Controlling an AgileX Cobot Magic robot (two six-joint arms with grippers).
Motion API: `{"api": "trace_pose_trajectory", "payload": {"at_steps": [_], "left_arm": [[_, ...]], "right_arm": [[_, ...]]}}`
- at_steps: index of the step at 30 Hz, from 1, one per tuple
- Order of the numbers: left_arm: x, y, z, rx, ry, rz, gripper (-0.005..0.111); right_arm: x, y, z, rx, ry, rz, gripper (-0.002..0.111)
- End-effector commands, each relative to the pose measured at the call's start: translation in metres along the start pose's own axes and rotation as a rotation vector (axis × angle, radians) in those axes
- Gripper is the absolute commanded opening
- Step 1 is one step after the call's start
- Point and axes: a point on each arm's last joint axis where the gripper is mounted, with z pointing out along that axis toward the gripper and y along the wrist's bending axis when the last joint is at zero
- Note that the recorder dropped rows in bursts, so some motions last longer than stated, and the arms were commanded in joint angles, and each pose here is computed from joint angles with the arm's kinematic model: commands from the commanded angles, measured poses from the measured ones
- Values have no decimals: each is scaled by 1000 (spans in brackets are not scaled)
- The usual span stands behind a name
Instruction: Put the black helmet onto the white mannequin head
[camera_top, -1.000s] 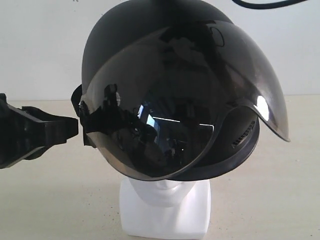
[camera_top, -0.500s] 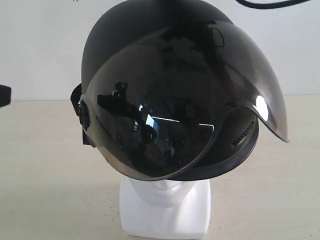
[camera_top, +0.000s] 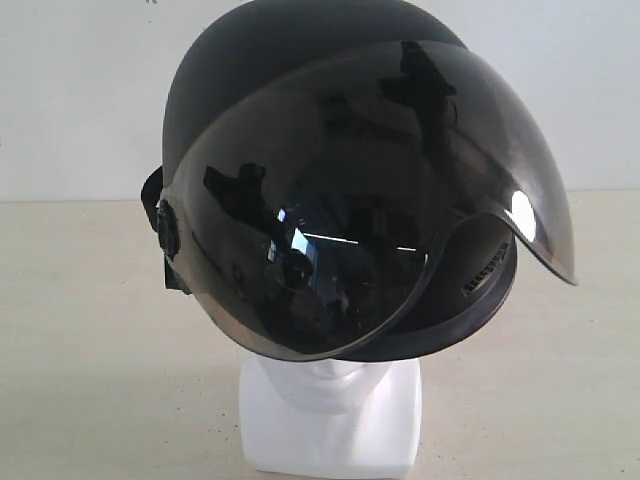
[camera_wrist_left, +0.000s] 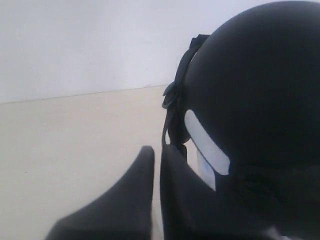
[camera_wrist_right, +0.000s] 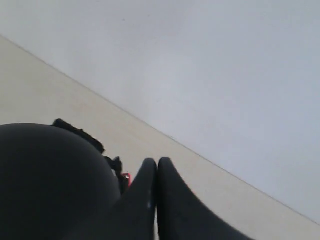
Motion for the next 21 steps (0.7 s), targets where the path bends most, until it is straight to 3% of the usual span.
{"api": "trace_pose_trajectory", "payload": {"at_steps": [1, 5, 7, 11, 14, 17, 21], "left_arm": [[-4, -2, 0, 22, -27, -21, 4], [-3, -2, 0, 23, -17, -32, 4], [-3, -3, 0, 32, -22, -44, 4], [-4, -4, 1, 38, -25, -49, 4], [-3, -6, 5, 58, -14, -49, 4], [0, -10, 15, 83, 28, -41, 4], [6, -16, 29, 125, 87, -54, 4]], "right_arm": [[14, -44, -29, 180, 66, 75, 0], [34, -96, -59, 356, 102, 205, 0], [43, -109, -64, 356, 89, 246, 0], [74, -119, -38, 89, 99, 318, 0], [109, -132, -2, -40, 113, 398, 0], [145, -138, 27, -112, 191, 433, 0], [162, -132, 43, -193, 206, 420, 0]]}}
